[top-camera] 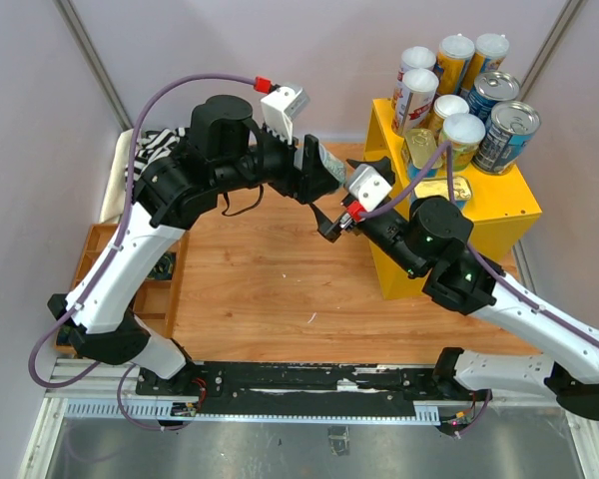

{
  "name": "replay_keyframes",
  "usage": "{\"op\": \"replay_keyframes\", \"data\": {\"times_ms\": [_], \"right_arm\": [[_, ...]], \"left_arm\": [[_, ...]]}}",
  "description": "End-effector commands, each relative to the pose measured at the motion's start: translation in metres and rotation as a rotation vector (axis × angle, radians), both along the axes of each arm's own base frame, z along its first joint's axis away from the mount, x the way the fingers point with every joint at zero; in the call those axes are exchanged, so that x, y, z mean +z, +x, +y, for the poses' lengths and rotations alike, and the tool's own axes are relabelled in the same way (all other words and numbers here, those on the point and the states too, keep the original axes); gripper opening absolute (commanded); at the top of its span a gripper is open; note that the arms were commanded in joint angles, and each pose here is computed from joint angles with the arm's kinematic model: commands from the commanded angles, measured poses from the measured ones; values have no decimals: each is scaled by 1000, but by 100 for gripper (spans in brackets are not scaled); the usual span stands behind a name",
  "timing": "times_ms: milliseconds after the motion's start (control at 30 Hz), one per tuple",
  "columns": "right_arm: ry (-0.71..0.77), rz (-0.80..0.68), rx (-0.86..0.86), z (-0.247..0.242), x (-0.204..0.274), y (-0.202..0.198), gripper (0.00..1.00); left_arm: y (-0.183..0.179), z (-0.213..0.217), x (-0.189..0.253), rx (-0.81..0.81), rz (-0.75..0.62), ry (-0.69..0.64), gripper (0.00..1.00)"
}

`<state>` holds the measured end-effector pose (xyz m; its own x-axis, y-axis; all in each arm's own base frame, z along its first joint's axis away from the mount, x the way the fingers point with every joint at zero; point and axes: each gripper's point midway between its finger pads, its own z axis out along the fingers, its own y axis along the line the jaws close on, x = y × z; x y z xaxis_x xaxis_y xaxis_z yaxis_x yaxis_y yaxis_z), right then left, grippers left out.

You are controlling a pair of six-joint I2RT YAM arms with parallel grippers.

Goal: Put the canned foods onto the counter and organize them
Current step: Place the canned food on the counter.

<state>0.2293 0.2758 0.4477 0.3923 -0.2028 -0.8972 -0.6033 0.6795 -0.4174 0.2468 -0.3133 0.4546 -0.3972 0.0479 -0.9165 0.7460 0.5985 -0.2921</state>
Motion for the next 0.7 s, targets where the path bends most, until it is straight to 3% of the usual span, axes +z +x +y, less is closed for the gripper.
{"op": "replay_keyframes", "data": {"times_ms": [0, 333, 667], "right_arm": [[23, -63, 36, 9, 25, -4, 99], [26, -96, 47, 17, 34, -1, 96], [30, -101, 31, 19, 35, 3, 83]], "left_arm": [[-9, -7, 40, -54, -69, -108, 1], [-9, -12, 31, -71, -32, -98, 1], [-7, -17, 23, -82, -17, -85, 0]]}}
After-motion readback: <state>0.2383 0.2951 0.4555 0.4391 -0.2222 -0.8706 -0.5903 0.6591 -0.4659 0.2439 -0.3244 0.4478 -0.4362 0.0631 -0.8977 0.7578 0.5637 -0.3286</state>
